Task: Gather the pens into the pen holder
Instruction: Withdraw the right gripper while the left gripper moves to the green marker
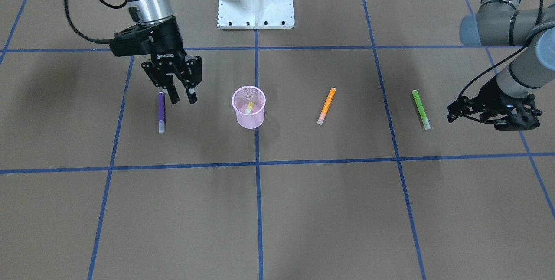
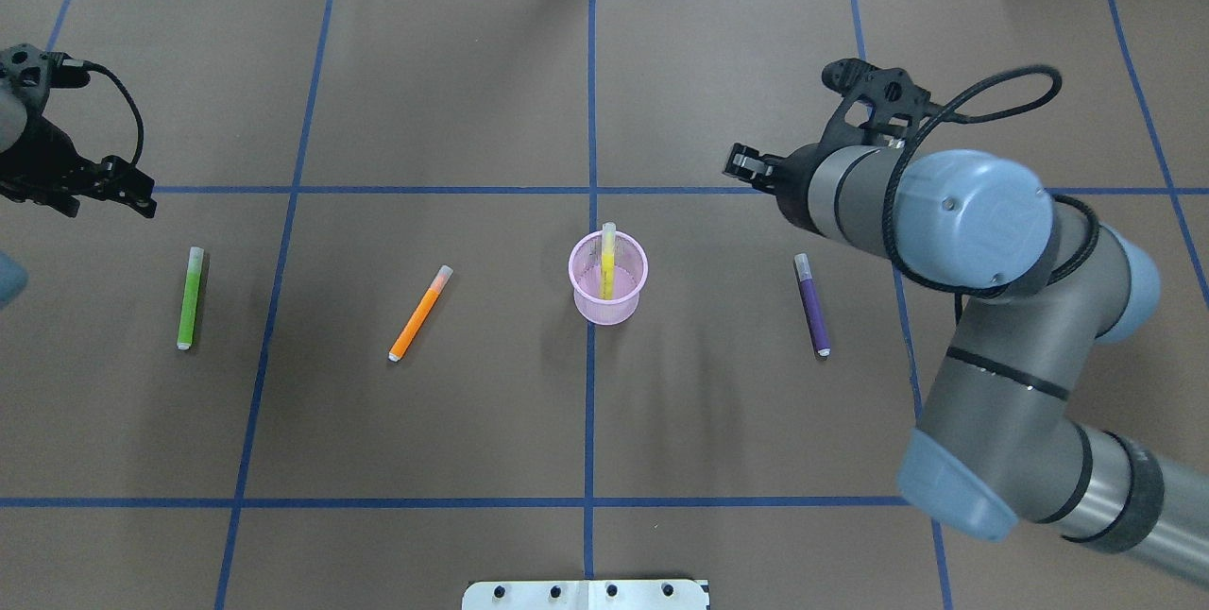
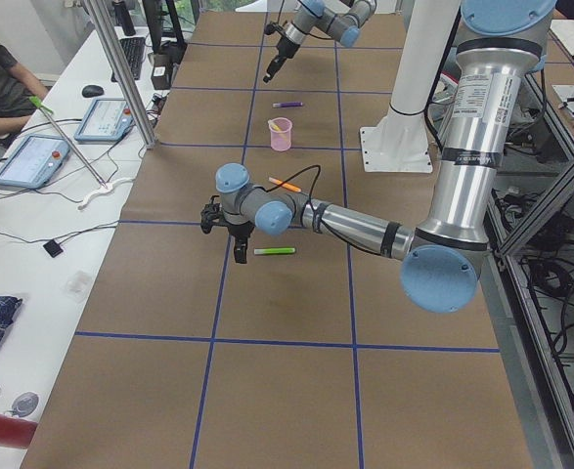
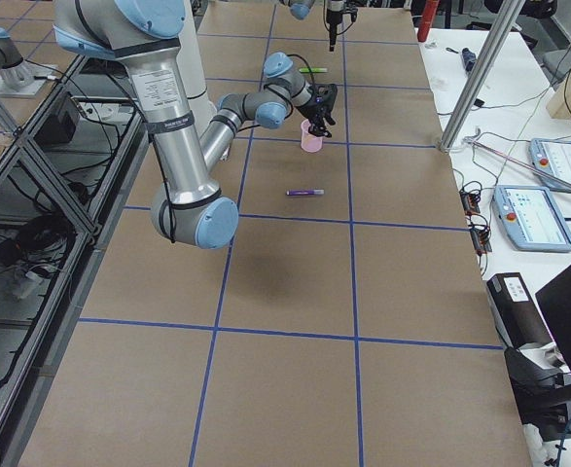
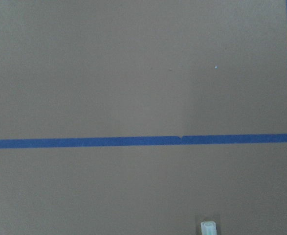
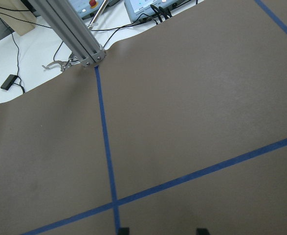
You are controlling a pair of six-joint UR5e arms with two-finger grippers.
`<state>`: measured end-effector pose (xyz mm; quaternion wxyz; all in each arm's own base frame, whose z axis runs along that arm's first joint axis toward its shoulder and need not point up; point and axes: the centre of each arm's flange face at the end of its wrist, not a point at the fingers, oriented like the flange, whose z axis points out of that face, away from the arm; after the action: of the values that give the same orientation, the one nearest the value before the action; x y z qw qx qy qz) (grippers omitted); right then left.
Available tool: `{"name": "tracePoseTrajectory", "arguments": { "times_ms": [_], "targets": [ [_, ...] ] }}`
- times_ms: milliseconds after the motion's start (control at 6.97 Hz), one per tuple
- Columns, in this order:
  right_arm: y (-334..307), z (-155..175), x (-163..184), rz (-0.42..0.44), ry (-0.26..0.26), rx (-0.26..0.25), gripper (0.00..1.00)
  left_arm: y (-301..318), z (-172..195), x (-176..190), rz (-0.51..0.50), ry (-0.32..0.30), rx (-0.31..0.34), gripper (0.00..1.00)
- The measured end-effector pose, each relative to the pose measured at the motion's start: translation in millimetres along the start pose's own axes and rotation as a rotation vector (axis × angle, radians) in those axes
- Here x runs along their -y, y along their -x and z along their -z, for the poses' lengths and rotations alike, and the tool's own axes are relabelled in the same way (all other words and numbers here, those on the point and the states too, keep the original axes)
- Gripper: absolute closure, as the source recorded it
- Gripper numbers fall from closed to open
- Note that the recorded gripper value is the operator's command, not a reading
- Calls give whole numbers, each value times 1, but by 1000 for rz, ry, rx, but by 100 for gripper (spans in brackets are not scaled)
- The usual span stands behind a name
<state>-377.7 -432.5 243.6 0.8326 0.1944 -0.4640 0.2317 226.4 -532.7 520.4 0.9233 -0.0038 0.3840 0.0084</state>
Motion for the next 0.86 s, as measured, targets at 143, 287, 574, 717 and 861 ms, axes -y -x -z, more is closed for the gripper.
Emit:
{"name": "tracePoseTrajectory", "arguments": {
  "times_ms": [143, 287, 574, 717, 861],
  "targets": [
    [-33, 0, 32, 53, 42, -40, 46, -19, -7, 0, 12, 59, 9, 5],
    [-72, -2, 68, 104, 95, -83, 46, -35, -8, 0, 31, 117, 3, 5],
    [-146, -16, 122, 164, 206, -155, 47, -50, -18, -8, 46, 203, -29, 10],
    [-182, -20, 144, 175, 253, -176, 48, -53, -29, -14, 44, 237, -36, 14],
    [-217, -18, 163, 197, 305, -179, 47, -58, -45, -22, 34, 269, -31, 22]
  ]
}}
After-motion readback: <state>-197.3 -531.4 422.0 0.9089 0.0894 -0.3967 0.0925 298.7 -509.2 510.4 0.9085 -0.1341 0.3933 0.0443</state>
